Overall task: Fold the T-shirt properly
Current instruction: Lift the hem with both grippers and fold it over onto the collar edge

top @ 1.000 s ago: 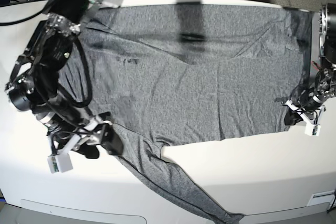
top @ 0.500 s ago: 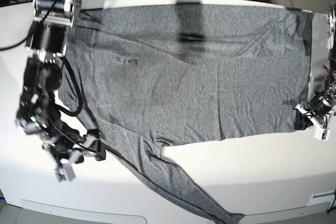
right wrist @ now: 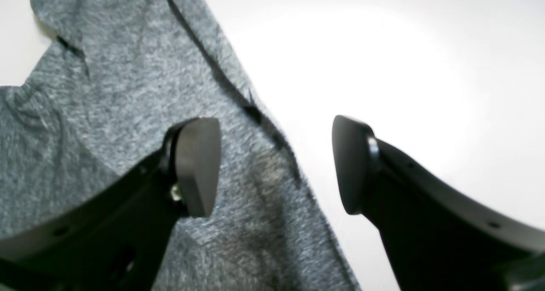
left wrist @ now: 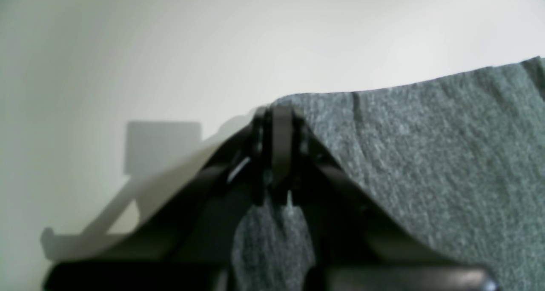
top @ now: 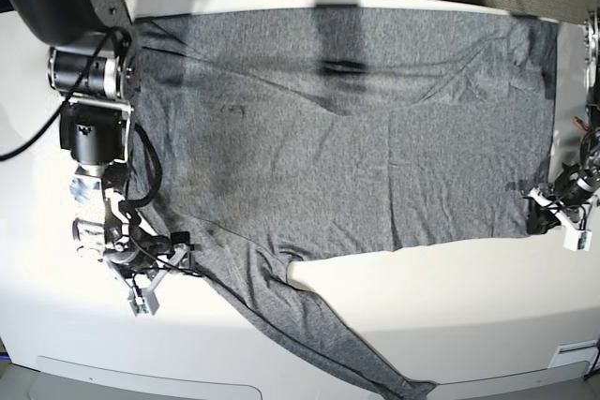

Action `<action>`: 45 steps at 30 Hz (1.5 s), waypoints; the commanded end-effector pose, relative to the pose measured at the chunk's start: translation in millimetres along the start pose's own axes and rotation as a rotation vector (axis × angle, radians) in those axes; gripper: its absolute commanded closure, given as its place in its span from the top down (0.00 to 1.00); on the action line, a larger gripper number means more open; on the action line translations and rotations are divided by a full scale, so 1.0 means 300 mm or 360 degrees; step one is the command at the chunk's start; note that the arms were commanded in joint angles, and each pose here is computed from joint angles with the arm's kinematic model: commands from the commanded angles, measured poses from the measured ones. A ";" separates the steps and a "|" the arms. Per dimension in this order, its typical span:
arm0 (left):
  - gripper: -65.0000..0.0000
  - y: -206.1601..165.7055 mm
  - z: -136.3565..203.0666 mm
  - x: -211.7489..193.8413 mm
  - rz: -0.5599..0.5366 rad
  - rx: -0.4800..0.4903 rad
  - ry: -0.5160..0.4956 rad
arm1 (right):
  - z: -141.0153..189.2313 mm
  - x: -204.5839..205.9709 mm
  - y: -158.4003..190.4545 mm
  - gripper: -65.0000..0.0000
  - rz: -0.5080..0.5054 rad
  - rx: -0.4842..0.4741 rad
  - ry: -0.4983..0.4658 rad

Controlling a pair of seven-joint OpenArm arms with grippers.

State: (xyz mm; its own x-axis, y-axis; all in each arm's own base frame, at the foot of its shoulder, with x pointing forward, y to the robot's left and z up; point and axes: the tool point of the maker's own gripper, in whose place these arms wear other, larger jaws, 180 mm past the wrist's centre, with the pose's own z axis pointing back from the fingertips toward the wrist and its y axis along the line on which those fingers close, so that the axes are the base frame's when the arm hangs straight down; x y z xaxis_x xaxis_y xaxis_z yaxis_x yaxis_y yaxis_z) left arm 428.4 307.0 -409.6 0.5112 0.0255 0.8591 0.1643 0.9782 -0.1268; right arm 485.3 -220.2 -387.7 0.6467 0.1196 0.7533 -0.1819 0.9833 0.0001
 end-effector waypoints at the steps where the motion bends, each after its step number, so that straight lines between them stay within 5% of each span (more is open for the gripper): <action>1: 0.00 0.028 0.005 0.102 -0.0013 0.0013 -0.0119 | 0.008 0.093 -0.023 0.59 -0.0020 -0.0026 -0.0112; 15: 0.00 0.027 0.005 0.102 -0.0013 0.0012 -0.0120 | -0.031 -0.108 -0.022 0.59 -0.0049 -0.0045 0.0130; 20: 0.00 0.028 0.005 0.102 -0.0013 0.0013 -0.0120 | -0.028 -0.138 -0.018 0.22 -0.0072 -0.0036 0.0209; 25: 0.00 0.028 0.005 0.103 -0.0013 0.0014 -0.0121 | -0.027 -0.141 -0.019 0.00 -0.0070 -0.0037 0.0222; 33: 0.00 0.020 0.003 0.129 -0.0026 0.0002 -0.0164 | 0.004 -0.083 -0.063 0.00 -0.0020 -0.0079 0.0210; 39: 0.00 -0.021 -0.004 0.200 -0.0087 -0.0051 -0.0234 | 0.077 -0.013 -0.084 0.00 -0.0062 0.0090 0.0184; 45: 0.00 -0.090 -0.017 0.194 -0.0137 -0.0169 -0.0064 | 0.150 0.054 -0.133 0.00 -0.0045 0.0160 0.0109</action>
State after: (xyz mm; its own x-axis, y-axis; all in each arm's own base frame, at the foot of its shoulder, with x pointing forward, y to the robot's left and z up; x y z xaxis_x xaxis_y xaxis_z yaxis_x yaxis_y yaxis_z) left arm 442.0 272.8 -387.2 0.5320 -0.0616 0.8445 0.2986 0.9469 -0.1190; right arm 451.8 -259.0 -373.8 0.7551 0.1061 0.6469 -0.2266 0.9683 0.1056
